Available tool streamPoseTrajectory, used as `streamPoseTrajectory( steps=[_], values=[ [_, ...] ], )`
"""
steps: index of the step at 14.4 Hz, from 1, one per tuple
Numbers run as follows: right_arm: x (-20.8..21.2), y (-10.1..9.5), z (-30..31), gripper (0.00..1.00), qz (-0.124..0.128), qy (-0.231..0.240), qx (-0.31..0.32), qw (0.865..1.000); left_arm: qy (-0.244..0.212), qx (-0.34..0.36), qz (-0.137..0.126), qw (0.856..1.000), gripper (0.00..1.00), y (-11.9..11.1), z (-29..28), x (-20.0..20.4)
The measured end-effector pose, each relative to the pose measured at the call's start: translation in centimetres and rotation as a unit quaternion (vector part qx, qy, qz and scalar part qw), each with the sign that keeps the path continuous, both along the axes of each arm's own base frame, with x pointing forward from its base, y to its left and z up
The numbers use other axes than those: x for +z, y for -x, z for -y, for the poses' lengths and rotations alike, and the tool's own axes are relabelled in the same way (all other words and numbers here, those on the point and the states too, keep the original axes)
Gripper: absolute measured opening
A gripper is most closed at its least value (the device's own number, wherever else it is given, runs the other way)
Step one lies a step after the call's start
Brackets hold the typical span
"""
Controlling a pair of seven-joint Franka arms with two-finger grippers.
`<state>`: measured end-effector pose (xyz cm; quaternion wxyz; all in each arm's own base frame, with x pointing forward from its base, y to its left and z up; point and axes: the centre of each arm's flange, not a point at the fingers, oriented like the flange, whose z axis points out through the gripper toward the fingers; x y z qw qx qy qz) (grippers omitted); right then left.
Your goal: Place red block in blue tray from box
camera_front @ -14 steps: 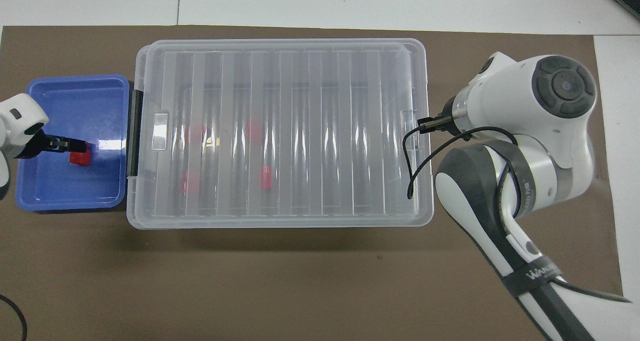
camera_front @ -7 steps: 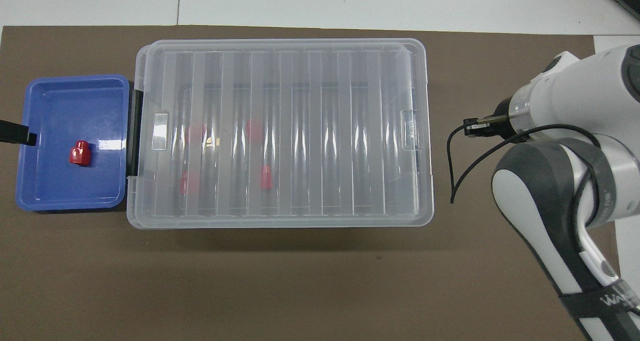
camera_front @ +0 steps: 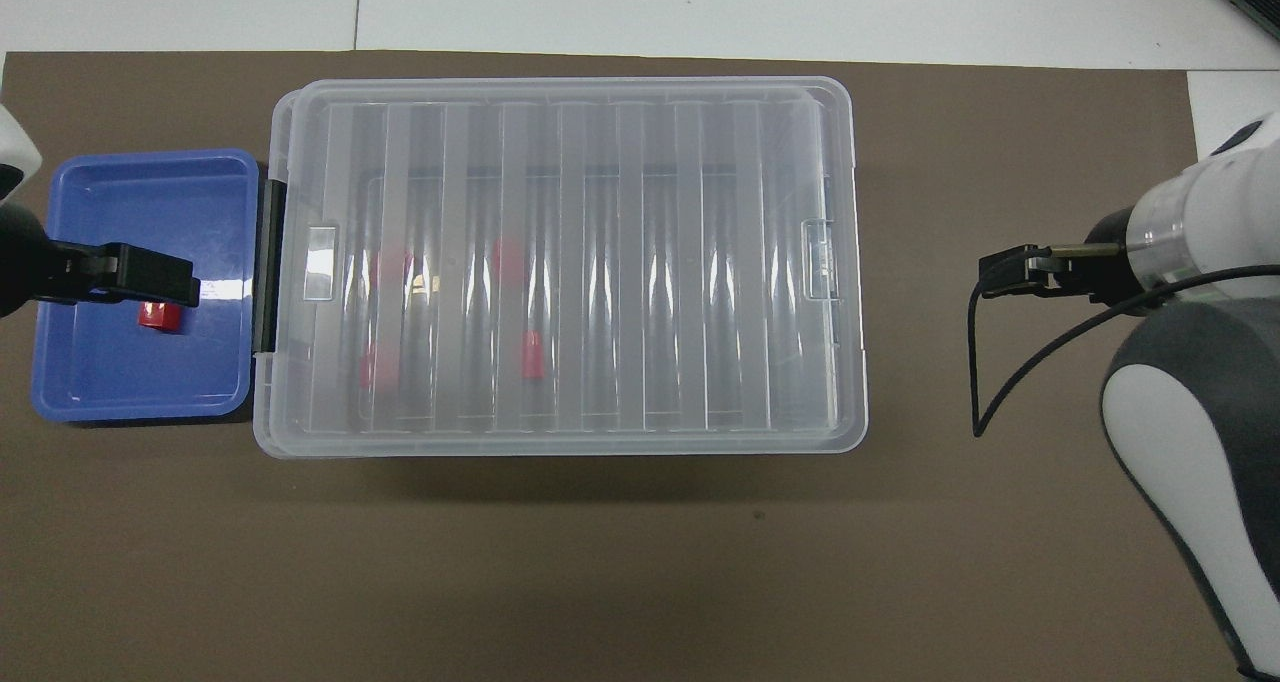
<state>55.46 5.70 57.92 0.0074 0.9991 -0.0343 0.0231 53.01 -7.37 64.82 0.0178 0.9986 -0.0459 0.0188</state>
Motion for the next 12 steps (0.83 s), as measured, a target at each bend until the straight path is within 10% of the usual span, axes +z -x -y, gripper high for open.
streamPoseTrajectory(
  steps=[12],
  values=[
    [3.9,0.6,1.5,1.0,-0.023,0.002,-0.017,1.0,-0.002,0.008,-0.009,1.0,1.0,1.0,-1.2,0.5]
  ],
)
